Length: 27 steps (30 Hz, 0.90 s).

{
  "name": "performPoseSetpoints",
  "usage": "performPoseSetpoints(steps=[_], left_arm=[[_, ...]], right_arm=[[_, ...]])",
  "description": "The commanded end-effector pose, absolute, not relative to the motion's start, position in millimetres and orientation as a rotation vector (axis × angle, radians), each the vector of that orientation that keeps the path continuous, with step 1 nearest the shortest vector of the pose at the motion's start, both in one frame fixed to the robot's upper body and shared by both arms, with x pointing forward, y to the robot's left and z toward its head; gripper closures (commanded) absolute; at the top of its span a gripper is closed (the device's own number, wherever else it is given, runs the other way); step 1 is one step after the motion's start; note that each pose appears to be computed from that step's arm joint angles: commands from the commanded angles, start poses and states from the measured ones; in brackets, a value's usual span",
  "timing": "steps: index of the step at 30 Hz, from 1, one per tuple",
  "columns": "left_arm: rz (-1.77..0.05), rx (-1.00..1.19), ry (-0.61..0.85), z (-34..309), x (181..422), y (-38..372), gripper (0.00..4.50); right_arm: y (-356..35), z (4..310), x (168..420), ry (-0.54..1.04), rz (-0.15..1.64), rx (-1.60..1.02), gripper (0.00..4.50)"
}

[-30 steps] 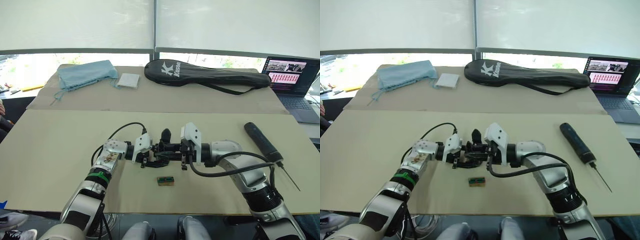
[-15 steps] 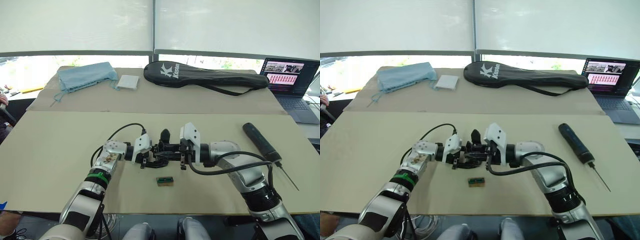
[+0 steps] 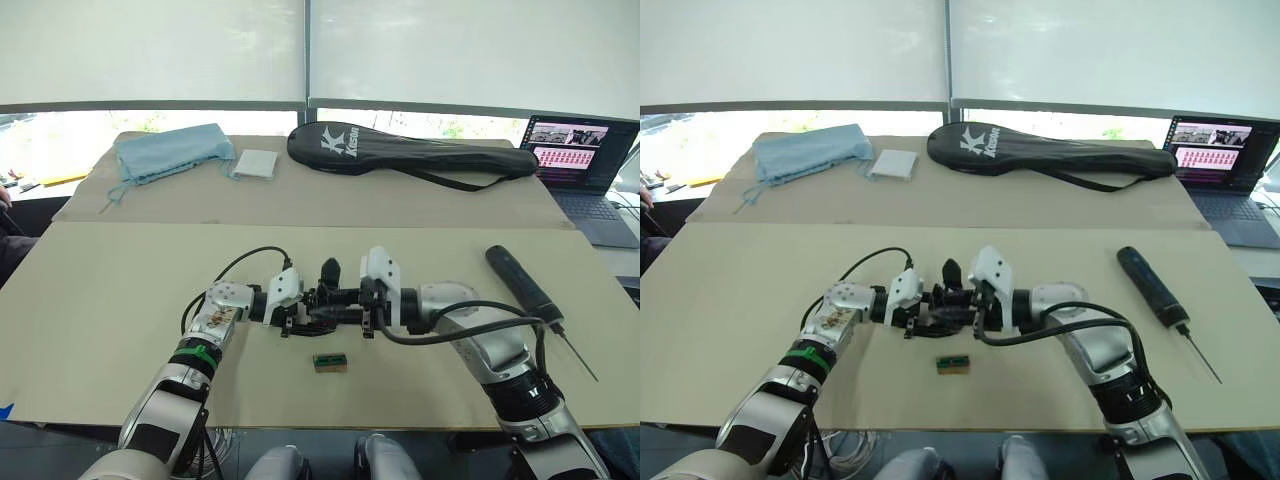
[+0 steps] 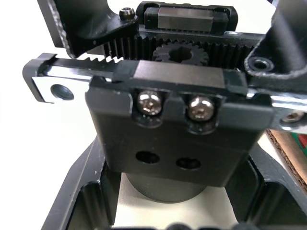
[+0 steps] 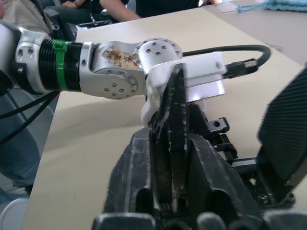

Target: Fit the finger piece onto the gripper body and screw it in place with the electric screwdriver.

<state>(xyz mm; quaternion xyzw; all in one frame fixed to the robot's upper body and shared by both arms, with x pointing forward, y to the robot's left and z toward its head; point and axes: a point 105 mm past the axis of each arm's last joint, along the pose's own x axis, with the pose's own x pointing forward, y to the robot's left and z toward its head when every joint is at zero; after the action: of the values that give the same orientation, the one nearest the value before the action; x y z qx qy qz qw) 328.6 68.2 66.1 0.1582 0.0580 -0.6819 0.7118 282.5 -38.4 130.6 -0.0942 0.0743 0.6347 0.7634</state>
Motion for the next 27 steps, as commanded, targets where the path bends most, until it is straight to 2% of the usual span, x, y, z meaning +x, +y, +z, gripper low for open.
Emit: performPoseSetpoints(steps=[1, 6, 7, 18, 22, 25, 27], left_arm=[[-1.518, 0.359, 0.202, 49.2, 322.1, 72.4, 2.16], [-1.511, 0.357, 0.205, 48.4, 322.3, 73.4, 2.16], [-1.51, 0.357, 0.206, 48.0, 322.1, 73.9, 2.16], [-1.497, 0.356, 0.213, 45.9, 321.9, 76.7, 2.16], [-1.454, 0.328, 0.21, 47.0, 326.1, 78.1, 2.16], [-1.428, 0.389, 0.229, 43.2, 329.8, 82.3, 2.16], [-1.395, 0.334, 0.225, 45.4, 333.0, 82.7, 1.12]], right_arm=[[-33.3, 140.1, 278.7, 0.107, 1.414, -0.257, 1.98], [-27.0, 157.1, 277.2, 0.019, 1.422, -0.245, 0.2], [-26.9, 160.6, 276.1, 0.004, 1.428, -0.244, 0.03], [-35.9, 181.5, 269.0, -0.099, 1.443, -0.258, 0.03], [-42.7, 198.4, 258.2, -0.199, 1.491, -0.208, 0.03], [-46.5, 208.1, 250.7, -0.254, 1.518, -0.171, 0.03], [-48.5, 219.1, 243.9, -0.31, 1.529, -0.133, 0.0]])
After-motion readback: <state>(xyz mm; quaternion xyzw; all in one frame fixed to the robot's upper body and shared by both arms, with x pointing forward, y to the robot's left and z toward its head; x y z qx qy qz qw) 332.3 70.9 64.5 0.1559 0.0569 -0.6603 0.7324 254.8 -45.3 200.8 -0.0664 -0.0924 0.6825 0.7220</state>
